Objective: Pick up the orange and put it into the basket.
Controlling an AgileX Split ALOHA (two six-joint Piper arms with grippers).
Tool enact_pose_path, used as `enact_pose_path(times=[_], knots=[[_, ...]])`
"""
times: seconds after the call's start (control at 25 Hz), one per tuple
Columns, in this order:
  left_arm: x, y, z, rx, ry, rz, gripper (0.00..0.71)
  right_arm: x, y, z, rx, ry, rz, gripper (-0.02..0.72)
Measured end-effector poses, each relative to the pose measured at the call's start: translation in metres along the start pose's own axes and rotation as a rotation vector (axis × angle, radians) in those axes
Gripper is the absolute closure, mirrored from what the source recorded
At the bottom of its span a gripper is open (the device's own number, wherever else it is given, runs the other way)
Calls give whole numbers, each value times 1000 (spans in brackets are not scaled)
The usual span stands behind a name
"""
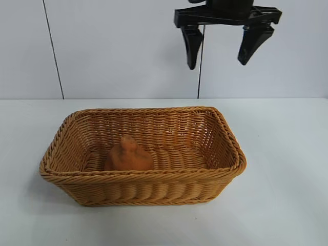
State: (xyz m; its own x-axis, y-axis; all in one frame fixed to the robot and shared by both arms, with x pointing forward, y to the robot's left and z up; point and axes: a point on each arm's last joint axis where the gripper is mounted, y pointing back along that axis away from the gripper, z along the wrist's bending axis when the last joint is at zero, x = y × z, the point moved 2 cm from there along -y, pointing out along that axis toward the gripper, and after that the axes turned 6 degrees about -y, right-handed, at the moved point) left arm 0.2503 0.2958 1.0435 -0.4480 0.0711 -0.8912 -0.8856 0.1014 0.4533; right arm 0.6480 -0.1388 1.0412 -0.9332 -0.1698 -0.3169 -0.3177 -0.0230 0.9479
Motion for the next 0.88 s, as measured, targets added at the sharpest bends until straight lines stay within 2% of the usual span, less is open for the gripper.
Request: enact_pose_path(times=[0.32, 0.44, 0.64, 0.88], knots=[[0, 0, 0, 0, 0, 0, 128, -7, -6, -122, 91, -228, 10, 42], [0, 0, 0, 0, 0, 0, 128, -2, -6, -153, 105, -298, 18, 42], [0, 0, 0, 0, 0, 0, 128, 5, -12, -167, 79, -329, 47, 42], [0, 0, 0, 0, 0, 0, 128, 40, -29, -160, 60, -318, 177, 42]])
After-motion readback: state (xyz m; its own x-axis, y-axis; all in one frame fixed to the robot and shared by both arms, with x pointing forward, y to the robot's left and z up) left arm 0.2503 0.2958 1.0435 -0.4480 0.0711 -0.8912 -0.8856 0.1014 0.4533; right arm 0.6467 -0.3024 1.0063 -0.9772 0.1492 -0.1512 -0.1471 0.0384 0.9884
